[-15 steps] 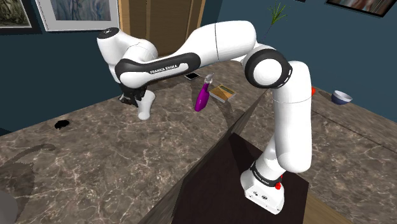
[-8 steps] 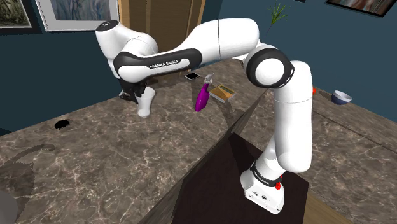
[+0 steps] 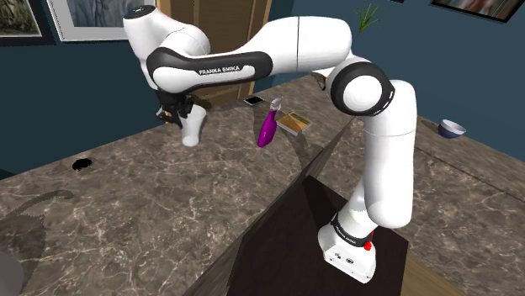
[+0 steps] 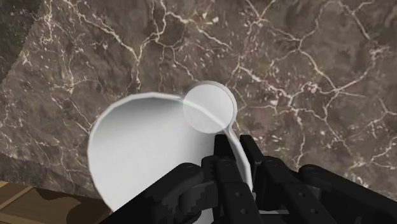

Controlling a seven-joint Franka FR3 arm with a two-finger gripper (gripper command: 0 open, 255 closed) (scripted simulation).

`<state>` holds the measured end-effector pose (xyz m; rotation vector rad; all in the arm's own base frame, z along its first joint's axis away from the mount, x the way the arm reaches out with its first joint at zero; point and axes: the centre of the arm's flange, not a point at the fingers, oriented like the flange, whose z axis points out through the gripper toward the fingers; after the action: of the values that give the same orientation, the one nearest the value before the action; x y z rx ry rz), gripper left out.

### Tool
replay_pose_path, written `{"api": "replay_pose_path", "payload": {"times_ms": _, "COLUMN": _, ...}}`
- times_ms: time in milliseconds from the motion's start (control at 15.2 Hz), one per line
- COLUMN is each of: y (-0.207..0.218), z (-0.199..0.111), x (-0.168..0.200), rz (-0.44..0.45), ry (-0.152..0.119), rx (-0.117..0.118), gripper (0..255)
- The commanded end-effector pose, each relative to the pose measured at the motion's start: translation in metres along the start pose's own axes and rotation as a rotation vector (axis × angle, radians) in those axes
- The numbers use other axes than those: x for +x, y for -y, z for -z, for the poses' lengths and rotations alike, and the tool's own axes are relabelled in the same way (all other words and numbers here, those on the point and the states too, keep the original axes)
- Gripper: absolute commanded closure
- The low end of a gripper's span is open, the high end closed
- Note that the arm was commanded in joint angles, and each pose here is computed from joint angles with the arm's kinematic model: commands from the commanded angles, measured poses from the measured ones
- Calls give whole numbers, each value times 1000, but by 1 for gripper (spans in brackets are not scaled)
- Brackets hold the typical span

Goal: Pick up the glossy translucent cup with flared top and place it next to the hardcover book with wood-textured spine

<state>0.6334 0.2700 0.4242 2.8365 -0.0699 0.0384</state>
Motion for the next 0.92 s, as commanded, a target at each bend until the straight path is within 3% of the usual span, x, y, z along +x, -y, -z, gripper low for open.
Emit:
{"api": "replay_pose_path", "payload": {"times_ms": 0, "y": -3, "z": 10, "x": 2, "rz": 0, "ry": 0, "rx": 0, "gripper": 255}}
{"api": "replay_pose_path", "payload": {"times_ms": 858, "y": -24, "z": 75, "x": 4, "rz": 0, "ry": 0, "rx": 0, "gripper": 255}}
